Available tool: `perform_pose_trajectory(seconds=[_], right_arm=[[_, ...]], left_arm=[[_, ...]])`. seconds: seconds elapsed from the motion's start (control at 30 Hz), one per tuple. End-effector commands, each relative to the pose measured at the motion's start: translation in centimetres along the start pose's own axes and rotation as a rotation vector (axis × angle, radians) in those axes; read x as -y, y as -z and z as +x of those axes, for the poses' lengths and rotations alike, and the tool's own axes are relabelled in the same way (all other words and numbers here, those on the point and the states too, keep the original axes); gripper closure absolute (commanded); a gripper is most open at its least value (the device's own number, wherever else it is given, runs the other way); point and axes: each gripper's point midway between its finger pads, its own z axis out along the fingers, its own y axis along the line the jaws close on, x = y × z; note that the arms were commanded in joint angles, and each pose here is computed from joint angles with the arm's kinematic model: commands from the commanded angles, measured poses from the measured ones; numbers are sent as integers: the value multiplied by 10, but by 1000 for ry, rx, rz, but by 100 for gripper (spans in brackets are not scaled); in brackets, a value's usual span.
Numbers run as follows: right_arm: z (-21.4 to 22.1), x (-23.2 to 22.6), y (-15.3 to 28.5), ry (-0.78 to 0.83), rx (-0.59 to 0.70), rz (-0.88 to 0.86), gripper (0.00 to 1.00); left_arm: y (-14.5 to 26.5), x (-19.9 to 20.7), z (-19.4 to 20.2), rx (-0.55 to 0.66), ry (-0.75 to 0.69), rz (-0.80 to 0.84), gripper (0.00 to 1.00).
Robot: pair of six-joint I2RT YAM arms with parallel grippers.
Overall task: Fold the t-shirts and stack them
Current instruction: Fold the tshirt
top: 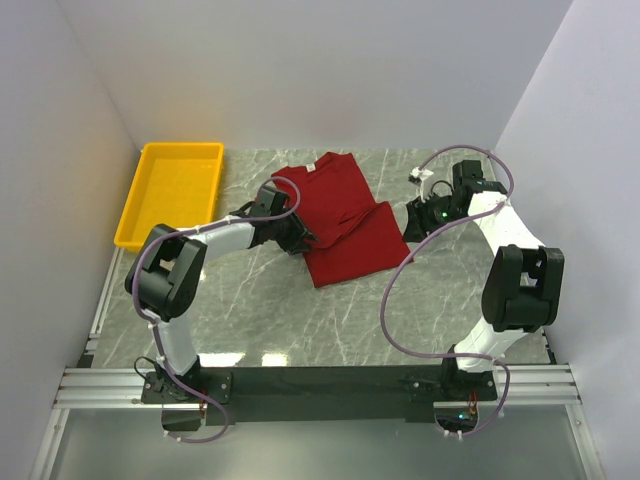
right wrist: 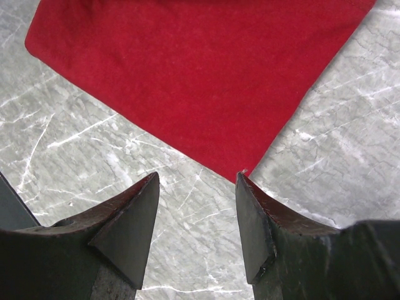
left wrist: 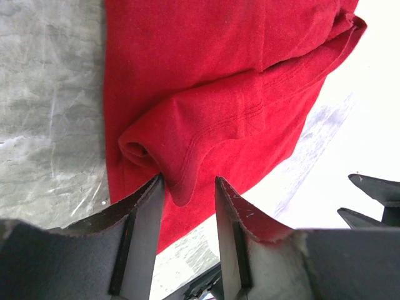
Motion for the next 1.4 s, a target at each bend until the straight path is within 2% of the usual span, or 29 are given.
perform_pose_trajectory(seconds=[0.0,0.13,0.43,0.6,0.83,1.1,1.37], right_arm=[[-10,-6,14,29,39,12,41],[-11,-7,14,25,42,9,41],[-12,-7,15,23,45,7,41],[-12,-8,15,24,45,9,41],[-12,-8,15,20,48,6,41],[-13,-9,16,21,51,5,41],[-11,-9,15,16,50,5,41]], left_arm=[[8,23,-2,-3,-34,64,57],[5,22,-2,-10,-31,61,60],[0,26,-4,-16,-15,81,99],[6,33,-12,7,11,118,99],[20,35,-36,46,144,211,99],[13,39,-70,66,296,276,99],[1,32,-85,65,375,294,99]])
